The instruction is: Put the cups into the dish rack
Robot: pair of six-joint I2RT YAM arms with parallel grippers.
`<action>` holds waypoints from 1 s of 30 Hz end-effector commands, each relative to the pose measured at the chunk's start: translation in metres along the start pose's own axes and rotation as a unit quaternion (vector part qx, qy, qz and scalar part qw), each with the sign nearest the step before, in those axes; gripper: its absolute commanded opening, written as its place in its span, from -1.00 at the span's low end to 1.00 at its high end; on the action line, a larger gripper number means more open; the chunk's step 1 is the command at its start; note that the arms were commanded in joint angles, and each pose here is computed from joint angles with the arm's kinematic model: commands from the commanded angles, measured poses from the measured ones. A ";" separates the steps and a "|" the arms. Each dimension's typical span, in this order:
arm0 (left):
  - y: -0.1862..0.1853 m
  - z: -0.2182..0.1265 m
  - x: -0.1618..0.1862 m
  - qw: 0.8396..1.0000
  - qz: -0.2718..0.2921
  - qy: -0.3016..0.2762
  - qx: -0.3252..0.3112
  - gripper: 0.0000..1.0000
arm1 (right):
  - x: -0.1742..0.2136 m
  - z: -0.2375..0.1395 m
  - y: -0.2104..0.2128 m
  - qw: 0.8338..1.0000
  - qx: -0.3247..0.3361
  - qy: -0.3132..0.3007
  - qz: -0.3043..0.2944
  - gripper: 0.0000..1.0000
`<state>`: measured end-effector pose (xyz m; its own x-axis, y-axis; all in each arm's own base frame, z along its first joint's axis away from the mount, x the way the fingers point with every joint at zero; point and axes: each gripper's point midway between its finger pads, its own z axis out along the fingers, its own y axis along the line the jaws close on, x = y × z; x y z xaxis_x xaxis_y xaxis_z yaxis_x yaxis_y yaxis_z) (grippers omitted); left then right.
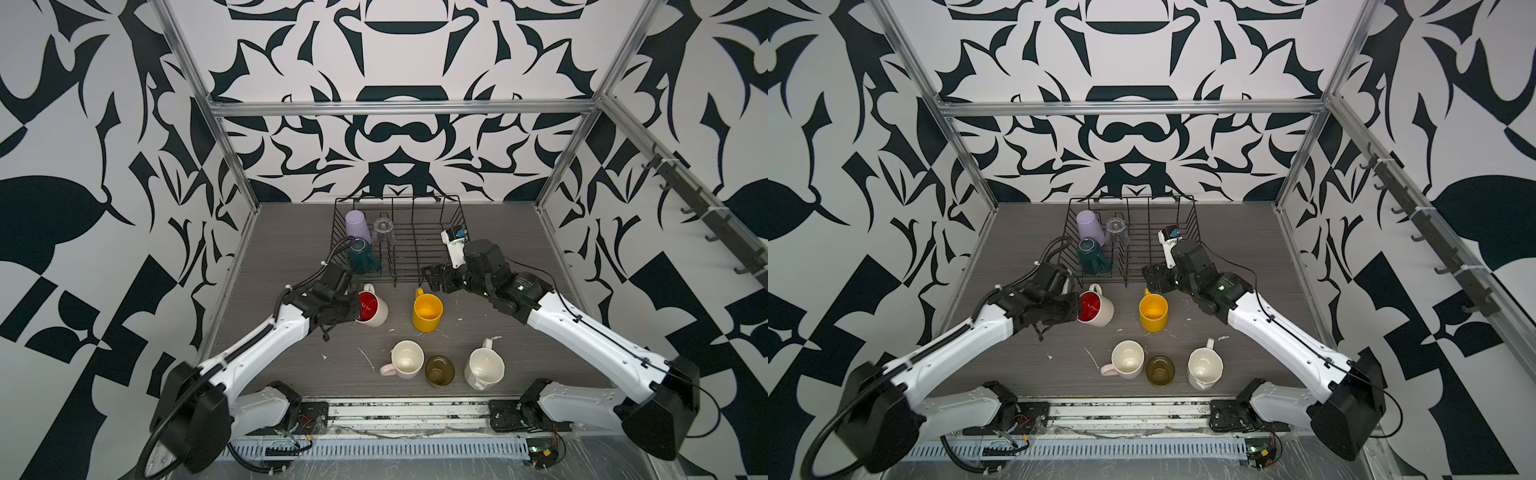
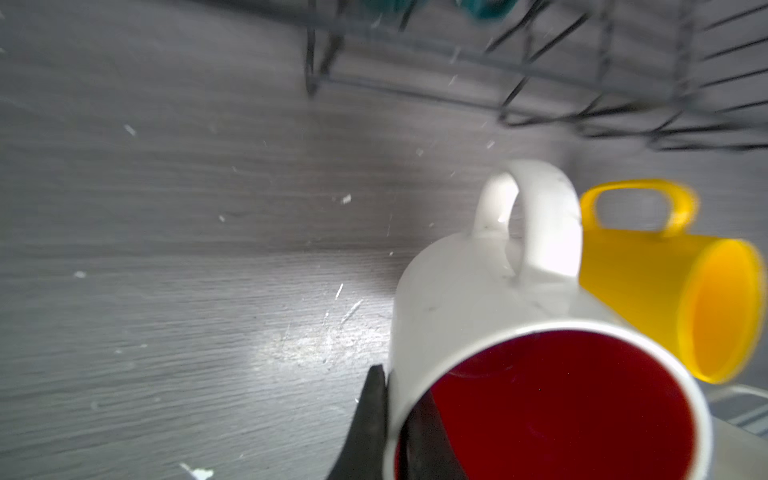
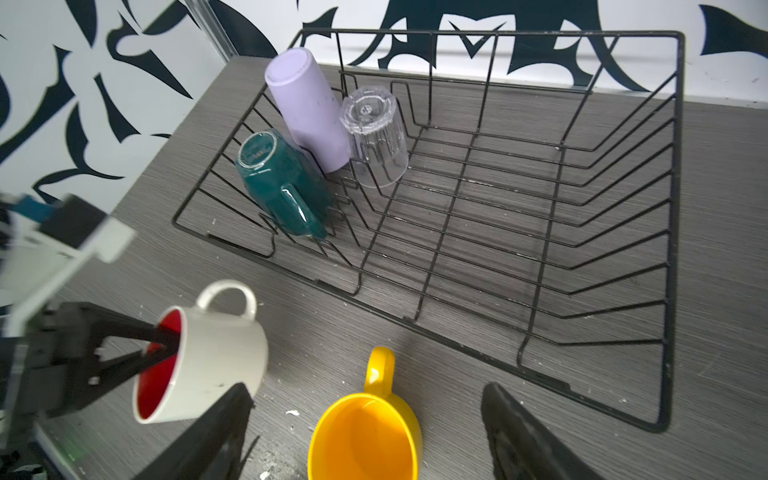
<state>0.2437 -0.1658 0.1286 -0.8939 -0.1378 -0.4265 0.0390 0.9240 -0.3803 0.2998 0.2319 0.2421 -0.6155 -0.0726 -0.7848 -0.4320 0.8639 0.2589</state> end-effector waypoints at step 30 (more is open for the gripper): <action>-0.117 -0.155 -0.081 0.826 0.187 -0.218 0.485 -1.00 | -0.068 -0.062 0.071 0.910 -0.355 -0.217 0.001 0.97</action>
<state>0.2679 -0.1954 0.2956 -0.5633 -0.2544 -0.7861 0.6738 0.4091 -0.6153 0.2859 0.2618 0.3097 -0.4664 0.2129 -0.8586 -0.7364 0.4443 0.5102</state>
